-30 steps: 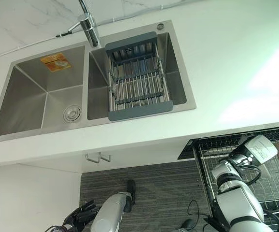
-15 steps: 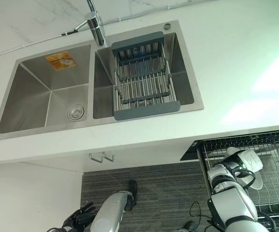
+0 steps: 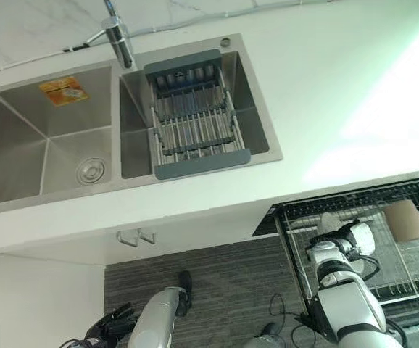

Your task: Place the dishes in the dishwasher.

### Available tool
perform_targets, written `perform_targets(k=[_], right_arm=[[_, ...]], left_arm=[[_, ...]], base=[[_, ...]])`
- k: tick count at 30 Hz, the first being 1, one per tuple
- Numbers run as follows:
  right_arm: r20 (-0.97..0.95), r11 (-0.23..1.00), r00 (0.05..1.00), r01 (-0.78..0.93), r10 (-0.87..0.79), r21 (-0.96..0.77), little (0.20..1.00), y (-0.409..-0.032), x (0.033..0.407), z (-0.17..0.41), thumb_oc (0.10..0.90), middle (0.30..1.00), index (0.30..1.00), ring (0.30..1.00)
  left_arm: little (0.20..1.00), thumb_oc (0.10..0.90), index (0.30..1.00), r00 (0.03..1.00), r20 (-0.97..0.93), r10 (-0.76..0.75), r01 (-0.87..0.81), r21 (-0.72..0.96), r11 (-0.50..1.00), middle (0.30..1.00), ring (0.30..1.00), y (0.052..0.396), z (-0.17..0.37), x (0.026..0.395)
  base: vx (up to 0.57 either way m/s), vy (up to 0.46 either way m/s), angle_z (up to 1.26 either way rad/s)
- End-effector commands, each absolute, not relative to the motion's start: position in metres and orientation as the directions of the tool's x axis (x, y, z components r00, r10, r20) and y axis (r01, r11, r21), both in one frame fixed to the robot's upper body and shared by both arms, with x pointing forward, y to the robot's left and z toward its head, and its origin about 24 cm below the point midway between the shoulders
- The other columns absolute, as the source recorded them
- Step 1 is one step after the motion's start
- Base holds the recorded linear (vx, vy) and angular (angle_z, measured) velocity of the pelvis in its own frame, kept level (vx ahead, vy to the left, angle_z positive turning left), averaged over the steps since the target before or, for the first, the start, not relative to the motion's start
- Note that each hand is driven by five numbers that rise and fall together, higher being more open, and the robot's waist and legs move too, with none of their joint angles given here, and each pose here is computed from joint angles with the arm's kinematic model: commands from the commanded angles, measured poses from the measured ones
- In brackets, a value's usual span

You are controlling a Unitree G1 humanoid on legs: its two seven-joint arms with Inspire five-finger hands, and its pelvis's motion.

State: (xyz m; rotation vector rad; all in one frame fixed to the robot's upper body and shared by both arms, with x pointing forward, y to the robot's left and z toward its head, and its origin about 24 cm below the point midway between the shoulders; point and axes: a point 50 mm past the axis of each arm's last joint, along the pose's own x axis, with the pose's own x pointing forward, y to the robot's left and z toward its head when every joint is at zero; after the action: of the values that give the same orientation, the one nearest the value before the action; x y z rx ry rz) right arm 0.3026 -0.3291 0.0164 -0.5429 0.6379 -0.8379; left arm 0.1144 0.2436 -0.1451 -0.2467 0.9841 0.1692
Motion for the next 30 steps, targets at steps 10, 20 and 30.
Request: perform_targets(k=[10, 20, 30], right_arm=[[-0.251, 0.682, 0.634, 0.695, -0.731, -0.229, 0.9, -0.334, 0.307, 0.044, 0.8, 0.9, 0.9, 0.9], [-0.126, 0.767, 0.76, 0.614, -0.638, -0.186, 0.9, -0.33, 0.301, 0.064, 0.8, 0.9, 0.9, 0.9], [0.172, 0.857, 0.853, 0.51, -0.492, -0.078, 0.9, -0.308, 0.3, 0.133, 0.8, 0.9, 0.9, 0.9]], left_arm=[[0.9, 0.8, 0.9, 0.539, -0.842, 0.016, -0.223, -0.124, 0.967, 0.9, 0.9, 0.234, -0.148, 0.108], [0.9, 0.8, 0.9, 0.54, -0.841, -0.022, -0.198, -0.153, 0.968, 0.9, 0.9, 0.221, -0.149, 0.107], [0.9, 0.8, 0.9, 0.482, -0.876, -0.035, -0.222, -0.16, 0.962, 0.9, 0.9, 0.206, -0.159, 0.084]], base=[[0.03, -0.015, -0.31], [0.02, -0.032, -0.23], [0.02, 0.0, -0.08]])
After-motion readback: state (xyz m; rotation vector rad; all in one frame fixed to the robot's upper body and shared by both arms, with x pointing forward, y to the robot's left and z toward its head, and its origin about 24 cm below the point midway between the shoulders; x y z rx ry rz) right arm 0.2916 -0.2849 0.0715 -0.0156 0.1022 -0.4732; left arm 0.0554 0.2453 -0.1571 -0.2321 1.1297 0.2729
